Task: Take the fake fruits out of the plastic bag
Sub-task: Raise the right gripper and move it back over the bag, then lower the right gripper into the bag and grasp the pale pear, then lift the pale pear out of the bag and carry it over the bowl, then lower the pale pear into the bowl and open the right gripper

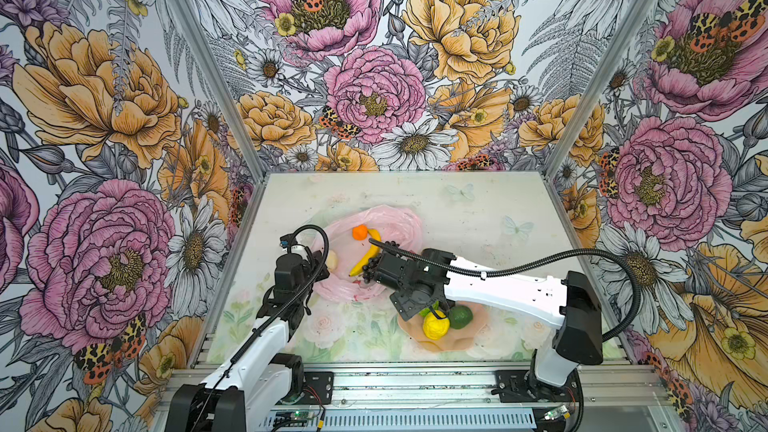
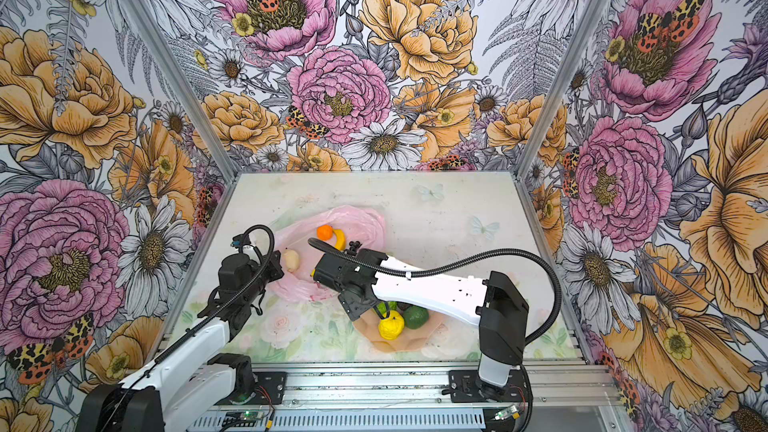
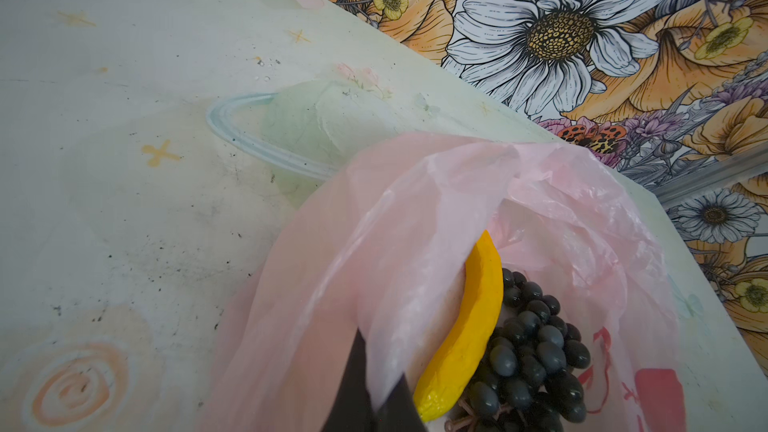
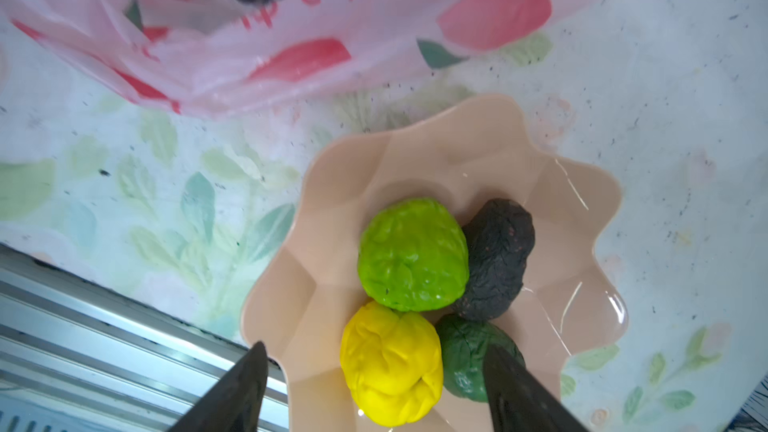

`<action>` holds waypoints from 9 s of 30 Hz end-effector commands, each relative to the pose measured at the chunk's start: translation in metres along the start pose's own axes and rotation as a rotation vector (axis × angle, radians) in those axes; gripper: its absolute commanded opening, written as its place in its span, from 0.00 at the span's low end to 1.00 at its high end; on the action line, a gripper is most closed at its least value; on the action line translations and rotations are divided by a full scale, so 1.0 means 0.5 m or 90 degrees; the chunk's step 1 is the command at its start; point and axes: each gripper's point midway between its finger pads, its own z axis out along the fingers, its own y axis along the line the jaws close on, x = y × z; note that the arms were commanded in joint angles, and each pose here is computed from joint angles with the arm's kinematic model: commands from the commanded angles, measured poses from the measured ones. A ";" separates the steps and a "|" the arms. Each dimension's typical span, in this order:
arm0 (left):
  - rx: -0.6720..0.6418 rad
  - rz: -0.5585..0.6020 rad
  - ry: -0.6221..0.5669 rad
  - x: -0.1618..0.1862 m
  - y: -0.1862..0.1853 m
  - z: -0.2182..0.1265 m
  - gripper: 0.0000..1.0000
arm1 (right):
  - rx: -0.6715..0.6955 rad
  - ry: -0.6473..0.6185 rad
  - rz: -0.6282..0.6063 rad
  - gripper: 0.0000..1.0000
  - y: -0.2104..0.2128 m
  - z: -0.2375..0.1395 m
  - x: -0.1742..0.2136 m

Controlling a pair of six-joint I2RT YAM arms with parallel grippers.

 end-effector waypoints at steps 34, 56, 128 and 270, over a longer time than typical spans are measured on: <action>-0.157 -0.176 0.113 0.057 0.110 -0.016 0.12 | -0.343 -0.196 0.212 0.72 0.252 0.202 -0.398; -0.146 -0.163 0.129 0.078 0.111 -0.005 0.00 | -0.363 -0.174 0.233 0.83 0.245 0.325 -0.456; 0.033 -0.052 0.114 0.047 0.010 0.078 0.00 | -0.361 -0.296 0.118 0.63 0.159 0.084 -0.359; 0.031 -0.032 0.121 0.054 -0.002 0.082 0.00 | 0.022 -0.304 0.443 0.56 -0.284 0.079 0.122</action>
